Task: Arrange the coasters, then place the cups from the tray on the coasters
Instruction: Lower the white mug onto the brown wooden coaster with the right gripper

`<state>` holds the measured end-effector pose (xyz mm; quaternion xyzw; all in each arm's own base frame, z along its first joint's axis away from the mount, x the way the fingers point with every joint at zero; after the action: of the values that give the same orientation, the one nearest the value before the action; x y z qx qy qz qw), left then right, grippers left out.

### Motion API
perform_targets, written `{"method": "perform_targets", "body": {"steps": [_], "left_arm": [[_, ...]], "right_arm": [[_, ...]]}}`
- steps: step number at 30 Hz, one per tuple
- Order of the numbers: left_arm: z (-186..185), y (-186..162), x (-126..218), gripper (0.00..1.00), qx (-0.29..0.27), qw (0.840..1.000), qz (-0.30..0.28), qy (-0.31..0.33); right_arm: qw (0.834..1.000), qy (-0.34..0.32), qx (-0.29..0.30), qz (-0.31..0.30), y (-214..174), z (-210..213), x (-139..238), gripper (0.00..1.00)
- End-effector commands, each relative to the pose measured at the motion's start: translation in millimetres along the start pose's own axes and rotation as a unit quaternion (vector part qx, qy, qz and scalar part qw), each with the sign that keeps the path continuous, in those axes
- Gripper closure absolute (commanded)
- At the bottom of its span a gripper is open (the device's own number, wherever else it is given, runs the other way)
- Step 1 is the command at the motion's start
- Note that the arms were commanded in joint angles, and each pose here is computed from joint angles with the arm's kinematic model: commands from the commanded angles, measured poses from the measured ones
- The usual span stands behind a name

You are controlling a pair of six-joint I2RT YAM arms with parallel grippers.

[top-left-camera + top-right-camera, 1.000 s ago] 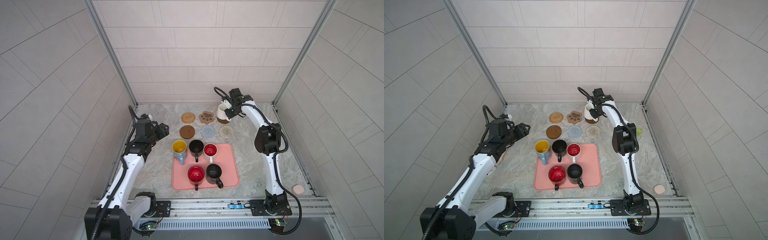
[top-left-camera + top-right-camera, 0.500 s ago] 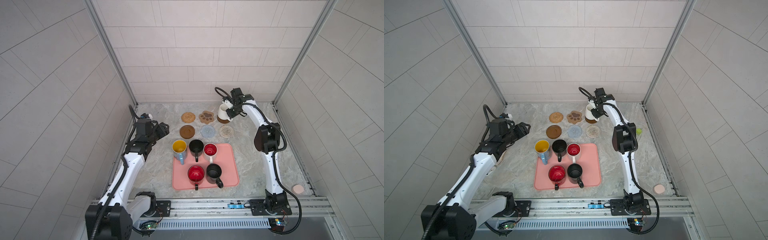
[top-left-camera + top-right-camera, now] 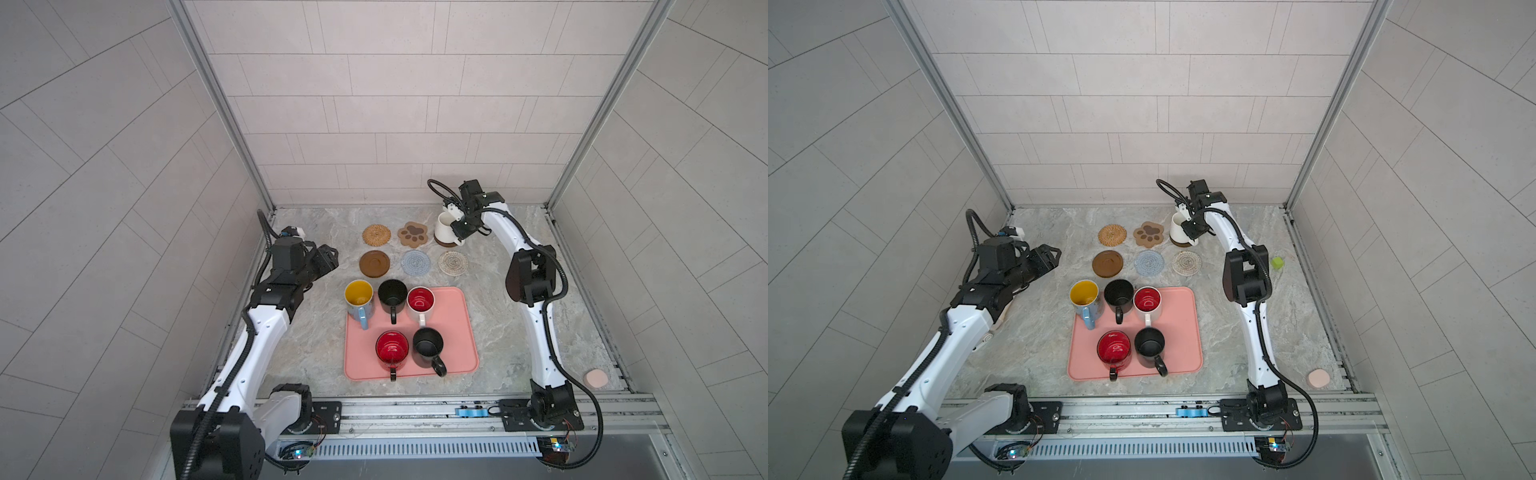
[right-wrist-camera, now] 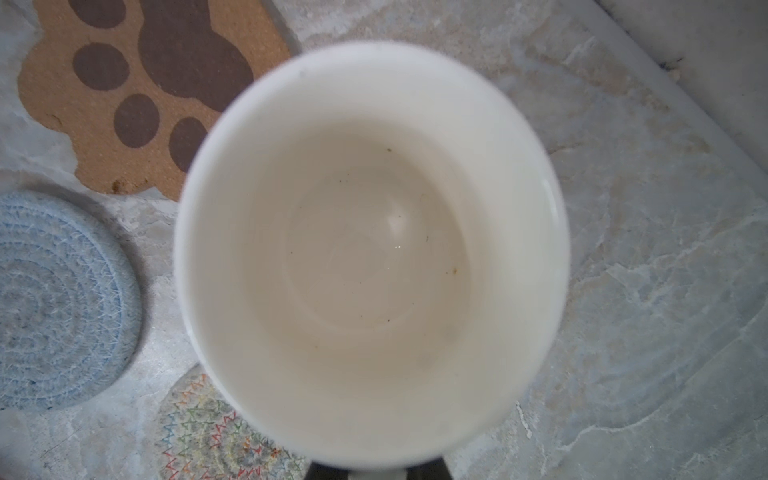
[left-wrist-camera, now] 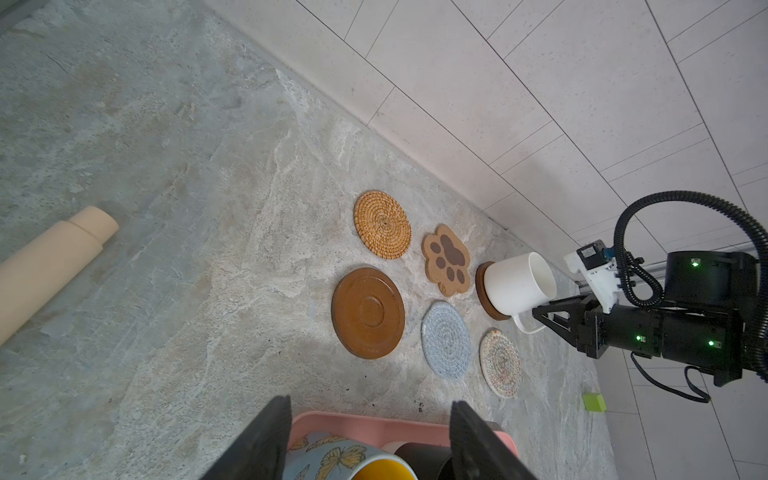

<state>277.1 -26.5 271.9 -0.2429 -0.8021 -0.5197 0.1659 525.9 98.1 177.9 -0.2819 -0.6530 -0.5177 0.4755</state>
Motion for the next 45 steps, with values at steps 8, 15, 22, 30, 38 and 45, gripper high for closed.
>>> {"method": "perform_targets", "body": {"steps": [8,15,22,30,38,45], "left_arm": [[-5.1,13.9,5.3,0.32,0.001,1.0,-0.029,-0.008],[-5.3,12.7,5.4,0.32,0.001,1.0,-0.027,-0.009],[-4.7,12.3,5.3,0.32,0.001,1.0,-0.026,-0.009],[-4.6,11.6,5.7,0.32,0.002,1.0,-0.026,-0.009],[-3.9,10.5,7.3,0.32,0.002,1.0,-0.028,-0.006],[-4.4,11.9,9.6,0.32,0.0,1.0,-0.031,-0.006]], "right_arm": [[0.999,-0.023,0.001,-0.043,15.8,-8.2,18.9,0.99],[0.999,-0.02,0.0,-0.033,12.5,-8.3,14.9,0.97],[1.0,-0.022,-0.001,-0.021,7.5,-8.4,9.4,0.93],[1.0,-0.025,-0.005,-0.014,4.6,-10.7,8.3,0.77],[1.0,-0.024,-0.006,-0.01,3.4,-10.6,9.0,0.66],[1.0,-0.027,-0.01,-0.006,1.8,-10.7,12.7,0.62]]}}
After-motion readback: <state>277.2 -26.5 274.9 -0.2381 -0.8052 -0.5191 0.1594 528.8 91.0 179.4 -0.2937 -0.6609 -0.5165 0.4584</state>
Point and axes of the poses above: each gripper's point midway between its finger pads, its own x axis back along the fingers, its own z axis along the line the jaws close on, y = z × x, the point moved 9 cm from there along x, back along the fingers, and after that the axes turned 13 degrees about -x, right-handed, at the moved point
